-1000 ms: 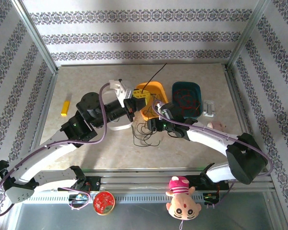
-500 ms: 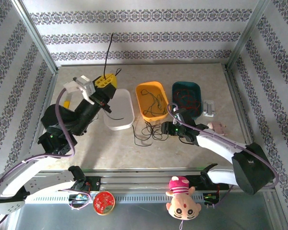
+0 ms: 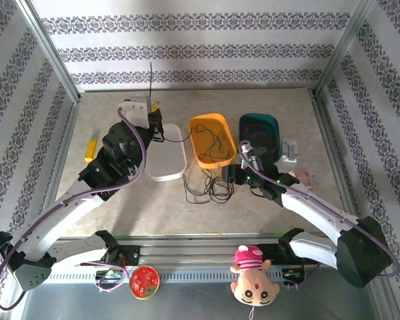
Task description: Untangle the cables
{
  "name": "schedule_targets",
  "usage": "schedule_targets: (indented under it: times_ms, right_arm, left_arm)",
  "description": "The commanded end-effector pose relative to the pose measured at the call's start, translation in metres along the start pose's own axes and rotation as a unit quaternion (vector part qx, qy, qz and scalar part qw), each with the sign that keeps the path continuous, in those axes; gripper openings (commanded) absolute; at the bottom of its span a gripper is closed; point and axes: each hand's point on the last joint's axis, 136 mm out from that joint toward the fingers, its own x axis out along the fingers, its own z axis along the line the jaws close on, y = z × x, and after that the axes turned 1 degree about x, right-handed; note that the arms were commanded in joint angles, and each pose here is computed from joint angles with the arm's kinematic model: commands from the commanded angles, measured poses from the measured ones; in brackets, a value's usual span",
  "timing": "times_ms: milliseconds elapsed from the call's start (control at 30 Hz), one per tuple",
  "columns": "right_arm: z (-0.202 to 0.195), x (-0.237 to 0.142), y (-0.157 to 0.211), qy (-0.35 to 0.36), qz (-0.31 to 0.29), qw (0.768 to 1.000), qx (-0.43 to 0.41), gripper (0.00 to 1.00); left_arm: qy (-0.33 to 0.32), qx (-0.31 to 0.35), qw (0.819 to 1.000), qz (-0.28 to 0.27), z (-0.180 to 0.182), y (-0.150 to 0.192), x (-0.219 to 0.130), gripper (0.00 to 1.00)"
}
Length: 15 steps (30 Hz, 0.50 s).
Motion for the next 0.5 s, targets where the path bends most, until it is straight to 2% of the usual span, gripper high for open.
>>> schedule_targets:
  times_ms: [0, 267, 467]
  right_arm:
    - [-0.003, -0.005, -0.004, 0.015, -0.005, 1.000, -0.011, 0.56]
    - [-0.004, -0.003, -0.004, 0.019, 0.000, 1.000, -0.010, 0.56]
    - [-0.006, 0.001, -0.001, 0.024, 0.013, 1.000, -0.012, 0.56]
  left_arm:
    - [-0.019, -0.051, 0.994, 0.093, 0.020, 0.066, 0.015, 0.00]
    - [-0.011, -0.033, 0.963, 0.268, 0.016, 0.193, 0.036, 0.00]
    - [-0.026, -0.048, 0.950, 0.306, 0.021, 0.238, 0.037, 0.01]
